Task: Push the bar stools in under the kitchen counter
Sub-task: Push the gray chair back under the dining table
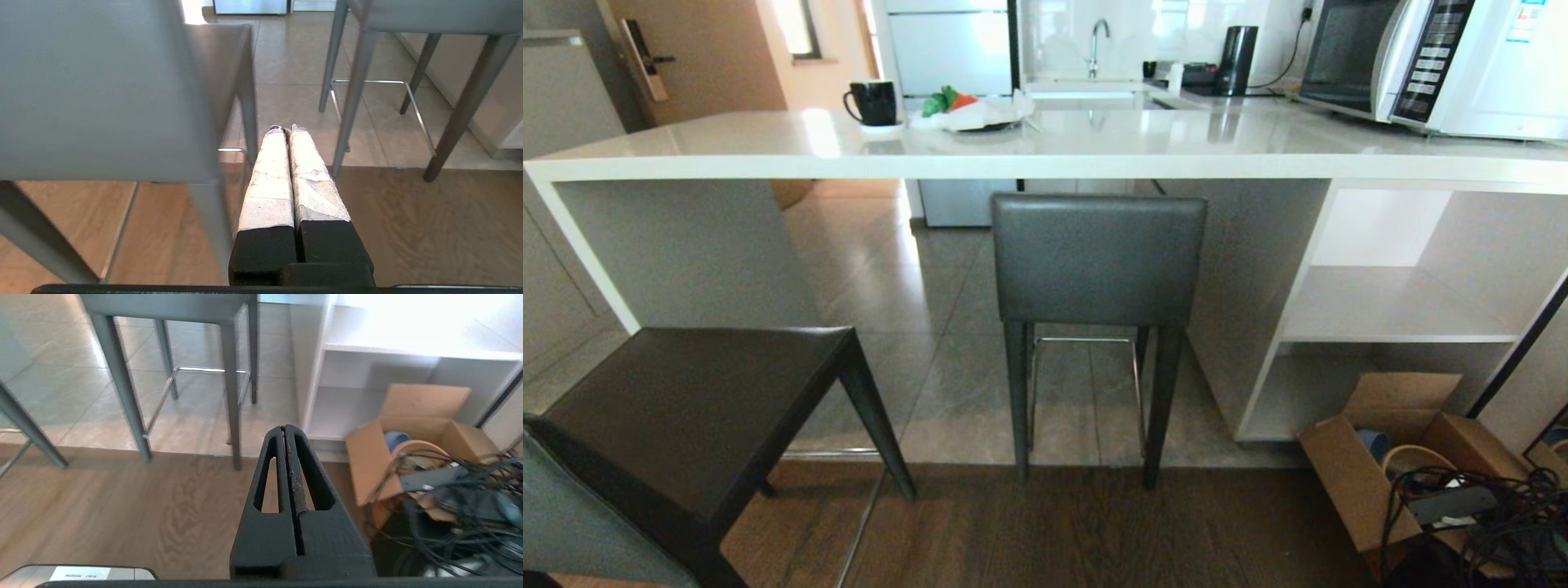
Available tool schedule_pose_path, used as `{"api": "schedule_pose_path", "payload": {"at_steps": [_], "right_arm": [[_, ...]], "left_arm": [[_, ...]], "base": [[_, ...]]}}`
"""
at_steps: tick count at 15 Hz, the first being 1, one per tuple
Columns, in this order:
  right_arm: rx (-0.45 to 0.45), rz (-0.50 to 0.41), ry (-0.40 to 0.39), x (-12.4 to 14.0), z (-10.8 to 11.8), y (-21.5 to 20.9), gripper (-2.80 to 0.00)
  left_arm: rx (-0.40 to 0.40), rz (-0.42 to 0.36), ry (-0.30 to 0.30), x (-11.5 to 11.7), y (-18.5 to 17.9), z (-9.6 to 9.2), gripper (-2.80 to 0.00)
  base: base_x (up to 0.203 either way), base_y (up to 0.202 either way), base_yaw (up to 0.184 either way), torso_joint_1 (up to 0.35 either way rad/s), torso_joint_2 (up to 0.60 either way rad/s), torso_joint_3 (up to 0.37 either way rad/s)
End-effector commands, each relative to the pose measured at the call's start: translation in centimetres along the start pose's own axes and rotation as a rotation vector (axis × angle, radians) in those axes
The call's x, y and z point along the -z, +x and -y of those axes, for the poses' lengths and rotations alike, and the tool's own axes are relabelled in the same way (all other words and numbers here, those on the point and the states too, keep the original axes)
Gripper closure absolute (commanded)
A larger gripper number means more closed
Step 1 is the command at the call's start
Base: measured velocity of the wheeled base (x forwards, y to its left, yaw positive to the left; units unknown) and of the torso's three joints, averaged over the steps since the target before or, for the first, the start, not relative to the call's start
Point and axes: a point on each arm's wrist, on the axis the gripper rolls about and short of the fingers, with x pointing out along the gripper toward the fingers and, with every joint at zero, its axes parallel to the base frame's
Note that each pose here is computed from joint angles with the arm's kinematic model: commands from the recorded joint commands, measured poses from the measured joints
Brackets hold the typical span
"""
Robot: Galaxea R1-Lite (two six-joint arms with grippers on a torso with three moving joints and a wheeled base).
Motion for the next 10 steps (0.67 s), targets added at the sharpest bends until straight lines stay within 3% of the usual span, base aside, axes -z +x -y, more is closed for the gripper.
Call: {"api": "schedule_pose_path", "payload": {"at_steps": [1, 10], "right_arm": [[0.001, -0.001, 0.001, -0.02, 0.0, 0.01, 0.0], [0.031, -0.002, 0.021, -0.01, 0.07, 0.01, 0.0]], "left_arm": [[0.0, -0.003, 0.0, 0.04, 0.02, 0.0, 0.0], [0.0, -0.003, 0.0, 0.04, 0.02, 0.0, 0.0]], "base": [[0.0, 0.202, -0.002, 0.002, 0.0, -0.001], [0.0, 0.181, -0.002, 0.003, 0.0, 0.001]]}}
